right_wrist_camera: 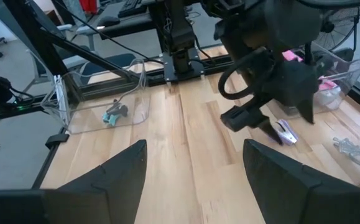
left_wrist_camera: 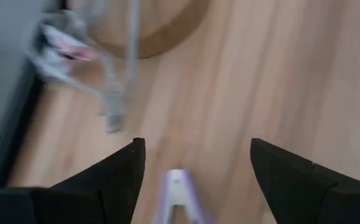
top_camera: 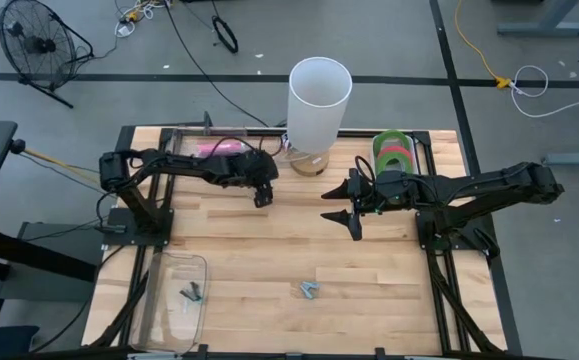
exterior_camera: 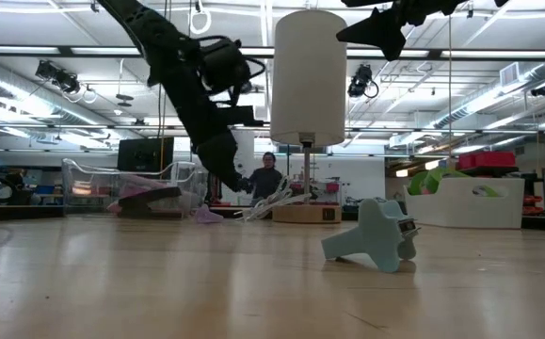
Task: Pick and place Stapler, Stapler remover, tape
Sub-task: Adjust the top transparent bin, then put the violet staple remover into the bottom transparent bin
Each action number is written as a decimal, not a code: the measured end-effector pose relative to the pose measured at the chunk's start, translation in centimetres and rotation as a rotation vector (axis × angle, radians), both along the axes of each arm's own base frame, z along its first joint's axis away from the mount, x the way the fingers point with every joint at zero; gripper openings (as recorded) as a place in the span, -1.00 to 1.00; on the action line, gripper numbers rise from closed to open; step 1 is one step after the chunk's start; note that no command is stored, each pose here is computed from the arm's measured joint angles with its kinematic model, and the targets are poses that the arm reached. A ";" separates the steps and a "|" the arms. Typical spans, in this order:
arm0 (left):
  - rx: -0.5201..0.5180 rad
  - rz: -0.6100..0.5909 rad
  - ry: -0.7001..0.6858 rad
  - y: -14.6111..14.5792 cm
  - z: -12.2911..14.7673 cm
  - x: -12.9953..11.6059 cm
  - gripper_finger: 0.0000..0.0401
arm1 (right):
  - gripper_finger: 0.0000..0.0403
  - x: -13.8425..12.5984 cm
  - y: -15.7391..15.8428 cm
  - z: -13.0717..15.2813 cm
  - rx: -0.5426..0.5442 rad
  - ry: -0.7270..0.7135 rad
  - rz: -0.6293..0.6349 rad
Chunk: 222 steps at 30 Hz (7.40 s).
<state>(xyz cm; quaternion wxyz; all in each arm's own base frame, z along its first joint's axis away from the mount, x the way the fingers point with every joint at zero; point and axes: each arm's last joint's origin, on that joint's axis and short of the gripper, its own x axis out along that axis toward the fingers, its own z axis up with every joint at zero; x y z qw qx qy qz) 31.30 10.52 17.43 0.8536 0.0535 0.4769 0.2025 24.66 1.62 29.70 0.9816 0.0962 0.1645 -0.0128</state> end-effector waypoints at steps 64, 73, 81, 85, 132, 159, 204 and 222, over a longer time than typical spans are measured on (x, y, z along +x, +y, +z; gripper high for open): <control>-0.116 0.347 0.546 5.1 0.7 -7.0 -0.99 | 0.31 0.0 0.0 0.0 0.008 0.002 -0.004; -0.172 0.360 0.533 5.1 0.6 -7.2 -1.00 | 0.31 0.0 0.0 0.0 0.008 0.002 -0.003; -0.176 0.253 0.417 2.1 2.7 -6.1 -1.00 | 0.31 0.0 0.0 -0.1 0.004 0.009 -0.002; -0.218 0.187 0.244 0.6 4.3 -5.0 -1.00 | 0.31 0.0 0.0 -0.1 -0.012 0.009 0.004; 0.089 0.160 0.261 -2.4 3.2 4.5 0.08 | 0.31 -1.0 0.0 -2.0 -0.093 0.229 0.068; 0.044 0.083 0.470 -1.0 -1.1 4.7 0.28 | -0.23 -7.3 -0.5 1.3 -0.097 0.169 0.044; -0.086 0.172 0.483 -0.1 -1.9 4.0 0.67 | -0.08 -7.2 -0.6 1.1 0.079 0.192 -0.052; -0.154 0.192 0.518 0.0 -3.0 3.8 0.49 | -0.08 -7.2 -0.6 1.2 0.084 0.186 -0.054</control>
